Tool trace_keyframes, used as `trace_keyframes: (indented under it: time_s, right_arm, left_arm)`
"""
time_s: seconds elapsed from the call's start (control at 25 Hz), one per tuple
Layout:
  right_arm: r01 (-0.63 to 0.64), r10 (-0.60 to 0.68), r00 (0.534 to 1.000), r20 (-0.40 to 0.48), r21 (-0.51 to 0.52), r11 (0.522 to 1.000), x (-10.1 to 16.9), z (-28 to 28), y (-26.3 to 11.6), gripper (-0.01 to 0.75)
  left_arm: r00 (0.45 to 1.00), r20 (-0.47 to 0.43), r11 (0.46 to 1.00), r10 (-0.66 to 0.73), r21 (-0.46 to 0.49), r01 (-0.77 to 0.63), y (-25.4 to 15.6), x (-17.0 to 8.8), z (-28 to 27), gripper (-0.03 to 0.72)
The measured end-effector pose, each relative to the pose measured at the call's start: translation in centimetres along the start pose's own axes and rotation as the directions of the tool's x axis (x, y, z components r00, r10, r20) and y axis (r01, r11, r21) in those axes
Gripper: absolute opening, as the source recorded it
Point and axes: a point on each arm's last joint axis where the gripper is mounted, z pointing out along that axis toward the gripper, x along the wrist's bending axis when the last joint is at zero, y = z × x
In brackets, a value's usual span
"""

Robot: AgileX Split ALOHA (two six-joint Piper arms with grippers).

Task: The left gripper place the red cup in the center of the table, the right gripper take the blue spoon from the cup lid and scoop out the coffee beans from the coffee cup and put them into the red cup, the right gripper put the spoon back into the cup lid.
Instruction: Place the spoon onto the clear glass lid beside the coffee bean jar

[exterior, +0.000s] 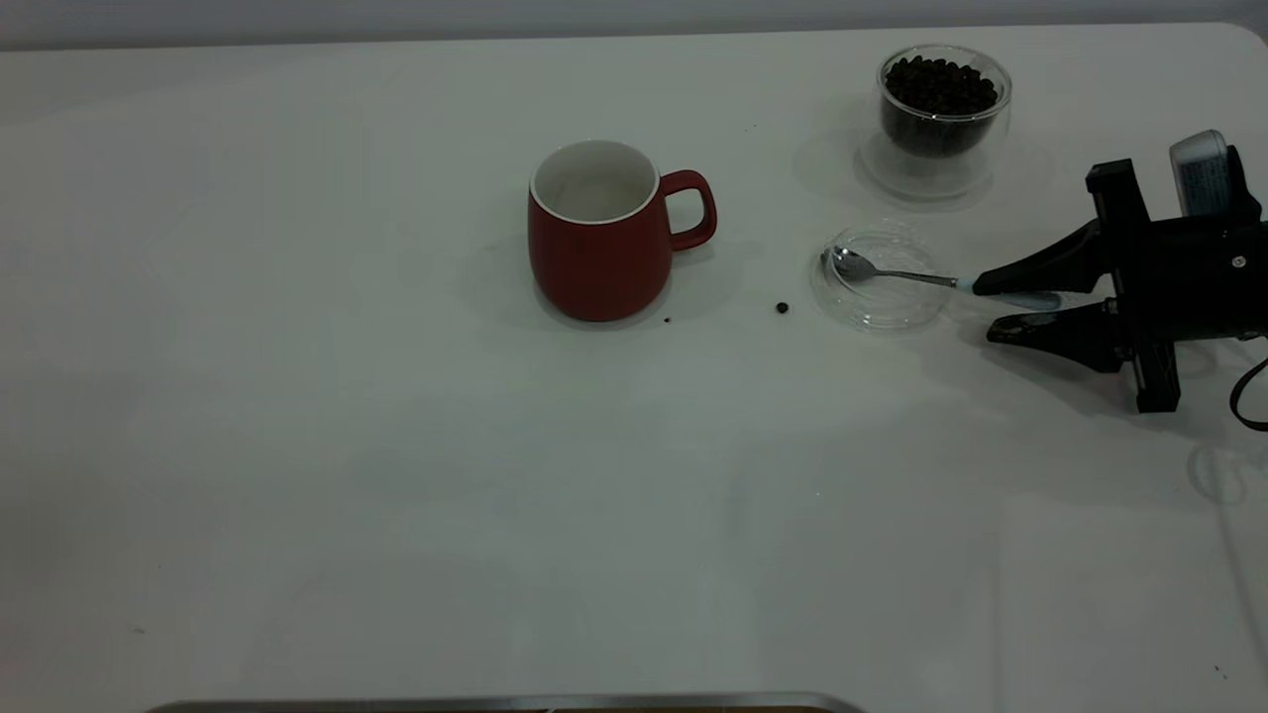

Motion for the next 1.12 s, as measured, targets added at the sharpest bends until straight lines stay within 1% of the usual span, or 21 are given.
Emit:
trace_keyframes:
  time_s: [0.44,0.56,0.76,0.84,0.96,1.12]
  right_arm:
    - [-0.004,0.004,1.000,-0.016,0.009,1.000,0.0,0.1,-0.1,0.352]
    - [-0.004,0.004,1.000,-0.016,0.009,1.000,0.0,0.1,-0.1,0.394]
    - [-0.002,0.002,1.000,-0.022,0.009,1.000,0.1,0.0,-0.1,0.521]
    - [0.006,-0.006,1.000,-0.028,0.006,1.000,0.5,-0.1,0.0,0.559]
    - [0.026,-0.026,0.999,-0.034,0.000,1.000,0.9,-0.3,0.1,0.583]
    - [0.068,-0.067,0.997,-0.032,0.019,0.998,1.5,-0.7,0.0,0.585]
  left_arm:
    - [1.000,0.000,1.000,0.000,0.000,0.000,0.0,0.0,0.0,0.561]
    - [1.000,0.000,1.000,0.000,0.000,0.000,0.0,0.0,0.0,0.561]
    - [1.000,0.000,1.000,0.000,0.000,0.000,0.0,0.0,0.0,0.561]
    - [1.000,0.000,1.000,0.000,0.000,0.000,0.0,0.0,0.0,0.561]
    - [1.000,0.000,1.000,0.000,0.000,0.000,0.0,0.0,0.0,0.561]
    - [1.000,0.000,1.000,0.000,0.000,0.000,0.0,0.0,0.0,0.561]
